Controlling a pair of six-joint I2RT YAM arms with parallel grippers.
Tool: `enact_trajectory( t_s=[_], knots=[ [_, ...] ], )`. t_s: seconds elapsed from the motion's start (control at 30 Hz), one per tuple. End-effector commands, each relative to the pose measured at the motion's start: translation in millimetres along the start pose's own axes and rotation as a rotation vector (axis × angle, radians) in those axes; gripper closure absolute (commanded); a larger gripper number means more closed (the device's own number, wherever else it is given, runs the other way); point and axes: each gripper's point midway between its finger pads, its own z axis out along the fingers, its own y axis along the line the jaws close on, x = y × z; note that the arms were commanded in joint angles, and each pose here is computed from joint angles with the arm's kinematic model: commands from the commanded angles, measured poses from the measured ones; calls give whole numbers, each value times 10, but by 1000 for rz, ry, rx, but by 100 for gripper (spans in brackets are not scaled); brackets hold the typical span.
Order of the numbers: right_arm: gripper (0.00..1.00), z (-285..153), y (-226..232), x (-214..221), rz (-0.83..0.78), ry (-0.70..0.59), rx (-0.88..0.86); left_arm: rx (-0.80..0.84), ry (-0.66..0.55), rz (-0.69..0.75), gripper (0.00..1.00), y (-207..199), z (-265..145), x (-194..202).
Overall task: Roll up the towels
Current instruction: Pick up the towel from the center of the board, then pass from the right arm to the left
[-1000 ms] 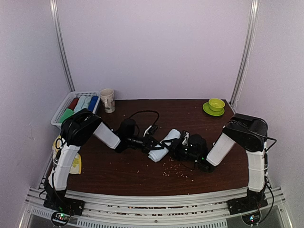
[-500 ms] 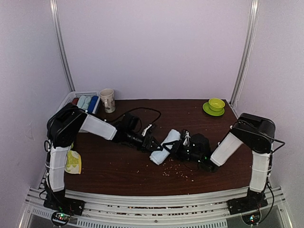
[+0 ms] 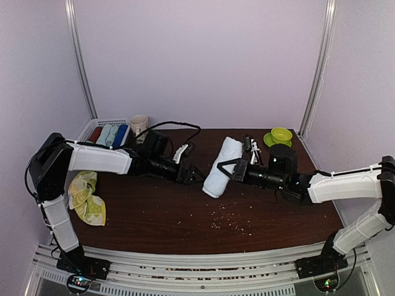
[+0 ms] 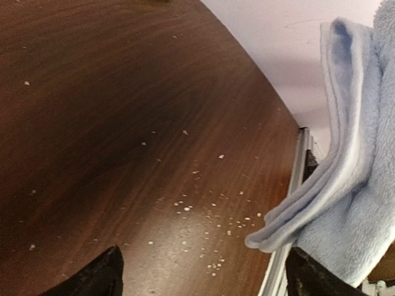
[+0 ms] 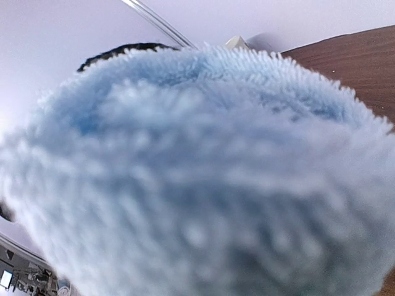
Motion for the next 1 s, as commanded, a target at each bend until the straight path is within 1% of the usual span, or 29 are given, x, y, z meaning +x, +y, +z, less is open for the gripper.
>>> enact_trajectory(
  t_s=[0.0, 0.2, 0.37, 0.5, 0.63, 0.83, 0.97],
  knots=[
    [99, -215, 233, 16, -143, 62, -31, 282, -124, 79, 2, -599, -152, -236],
    [99, -495, 477, 6, -244, 68, -109, 461, -195, 145, 2, -1048, -359, -322],
    [99, -643, 650, 120, -306, 118, -203, 612, -238, 220, 2, -1434, -517, -326],
    [99, -780, 918, 208, -298, 140, -361, 638, -224, 267, 2, -1592, -441, -320],
    [98, -861, 1080, 225, -319, 134, -438, 675, -183, 301, 2, -1750, -302, -280],
    [97, -834, 1110, 258, -333, 148, -449, 691, -138, 290, 2, -1809, -117, -239],
    [97, -712, 943, 216, -343, 133, -347, 689, -112, 293, 2, -1836, -38, -167]
  ],
)
